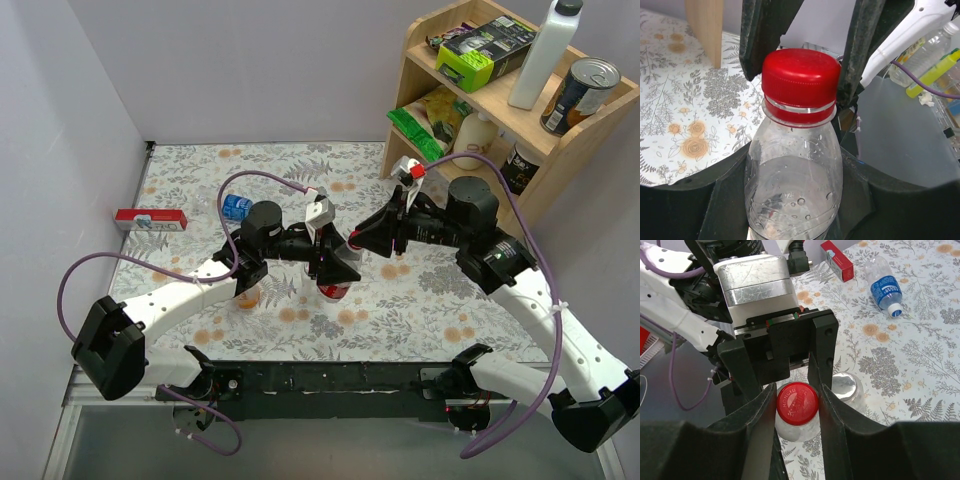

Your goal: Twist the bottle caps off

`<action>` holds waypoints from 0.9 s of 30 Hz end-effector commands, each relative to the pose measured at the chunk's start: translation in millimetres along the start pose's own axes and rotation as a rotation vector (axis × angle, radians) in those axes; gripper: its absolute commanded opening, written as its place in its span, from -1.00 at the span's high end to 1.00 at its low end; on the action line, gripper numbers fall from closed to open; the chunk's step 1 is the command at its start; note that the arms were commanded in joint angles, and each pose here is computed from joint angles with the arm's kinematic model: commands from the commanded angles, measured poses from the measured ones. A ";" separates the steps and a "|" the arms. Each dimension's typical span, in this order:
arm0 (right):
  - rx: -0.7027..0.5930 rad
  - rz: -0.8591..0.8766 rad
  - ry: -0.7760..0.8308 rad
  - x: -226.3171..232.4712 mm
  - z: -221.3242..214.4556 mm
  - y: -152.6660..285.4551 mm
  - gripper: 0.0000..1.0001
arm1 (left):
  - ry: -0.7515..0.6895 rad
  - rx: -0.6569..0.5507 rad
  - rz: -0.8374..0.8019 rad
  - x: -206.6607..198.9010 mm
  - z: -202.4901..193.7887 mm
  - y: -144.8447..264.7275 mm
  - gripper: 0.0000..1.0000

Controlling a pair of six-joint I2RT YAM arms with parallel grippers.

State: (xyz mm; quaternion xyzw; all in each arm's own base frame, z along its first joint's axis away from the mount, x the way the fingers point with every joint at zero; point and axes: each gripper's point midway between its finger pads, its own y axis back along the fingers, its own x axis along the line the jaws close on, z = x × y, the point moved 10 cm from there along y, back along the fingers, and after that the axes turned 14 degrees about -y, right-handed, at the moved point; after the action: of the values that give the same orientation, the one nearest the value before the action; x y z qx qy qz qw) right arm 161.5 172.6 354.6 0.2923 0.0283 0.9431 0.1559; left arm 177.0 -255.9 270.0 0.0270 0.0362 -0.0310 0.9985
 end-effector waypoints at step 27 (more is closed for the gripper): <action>-0.405 -0.423 -0.182 17.7 6.5 -10.3 -0.47 | -0.063 -0.035 0.412 13.0 25.6 -10.3 0.20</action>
State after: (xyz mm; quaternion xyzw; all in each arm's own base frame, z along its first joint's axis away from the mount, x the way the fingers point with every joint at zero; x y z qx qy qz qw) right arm 149.1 185.2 352.6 0.3377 -0.0732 0.8664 0.3606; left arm 191.0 -270.5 270.6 0.0438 0.0191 0.1489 0.9877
